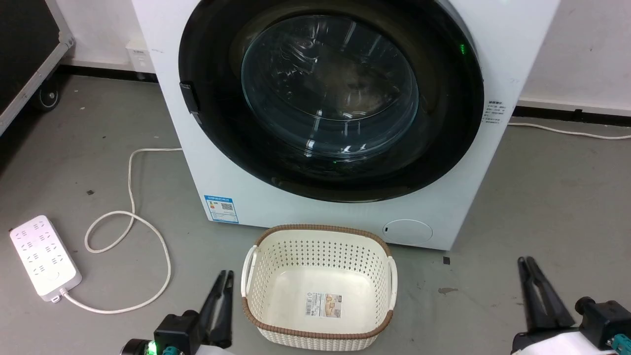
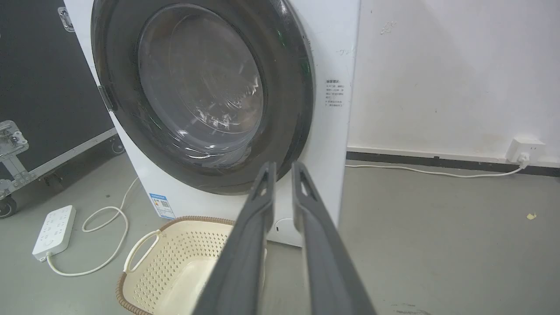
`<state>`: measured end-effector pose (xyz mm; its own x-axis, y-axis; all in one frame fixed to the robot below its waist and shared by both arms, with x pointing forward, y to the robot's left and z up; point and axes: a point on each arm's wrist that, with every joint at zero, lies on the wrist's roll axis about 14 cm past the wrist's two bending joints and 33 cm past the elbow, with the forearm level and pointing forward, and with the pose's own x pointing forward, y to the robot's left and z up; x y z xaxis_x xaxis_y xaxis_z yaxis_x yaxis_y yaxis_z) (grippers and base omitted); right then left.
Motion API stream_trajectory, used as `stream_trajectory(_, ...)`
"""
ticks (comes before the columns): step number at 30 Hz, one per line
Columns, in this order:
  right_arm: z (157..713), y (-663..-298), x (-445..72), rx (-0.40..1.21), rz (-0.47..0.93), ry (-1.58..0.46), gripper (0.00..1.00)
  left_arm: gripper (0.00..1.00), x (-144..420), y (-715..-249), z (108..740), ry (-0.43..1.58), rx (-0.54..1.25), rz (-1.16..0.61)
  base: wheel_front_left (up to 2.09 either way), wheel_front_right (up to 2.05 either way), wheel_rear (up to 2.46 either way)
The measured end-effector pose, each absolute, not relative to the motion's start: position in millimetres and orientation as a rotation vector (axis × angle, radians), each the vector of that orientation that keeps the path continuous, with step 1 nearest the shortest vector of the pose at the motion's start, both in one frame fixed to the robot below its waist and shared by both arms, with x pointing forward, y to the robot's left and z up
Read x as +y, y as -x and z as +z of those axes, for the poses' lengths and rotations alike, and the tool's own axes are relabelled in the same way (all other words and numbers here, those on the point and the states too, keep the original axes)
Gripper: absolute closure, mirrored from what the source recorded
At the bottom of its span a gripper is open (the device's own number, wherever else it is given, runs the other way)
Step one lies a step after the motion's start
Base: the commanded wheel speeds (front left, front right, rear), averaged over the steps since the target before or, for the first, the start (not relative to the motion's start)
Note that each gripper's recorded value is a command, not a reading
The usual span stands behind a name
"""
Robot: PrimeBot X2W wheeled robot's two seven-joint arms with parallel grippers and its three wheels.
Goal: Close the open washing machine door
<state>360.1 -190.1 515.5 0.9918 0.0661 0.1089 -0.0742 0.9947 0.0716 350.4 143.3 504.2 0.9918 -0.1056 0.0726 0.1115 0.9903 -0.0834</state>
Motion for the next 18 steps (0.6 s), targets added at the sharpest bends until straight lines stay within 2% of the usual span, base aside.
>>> stream_trajectory(18, 513.8, -360.7, -187.9, -0.083, 0.077, -0.064, 1.00, 1.00, 146.5, -352.5, 504.4, 0.075, -0.052, -0.101, 0.00, 0.00, 0.00)
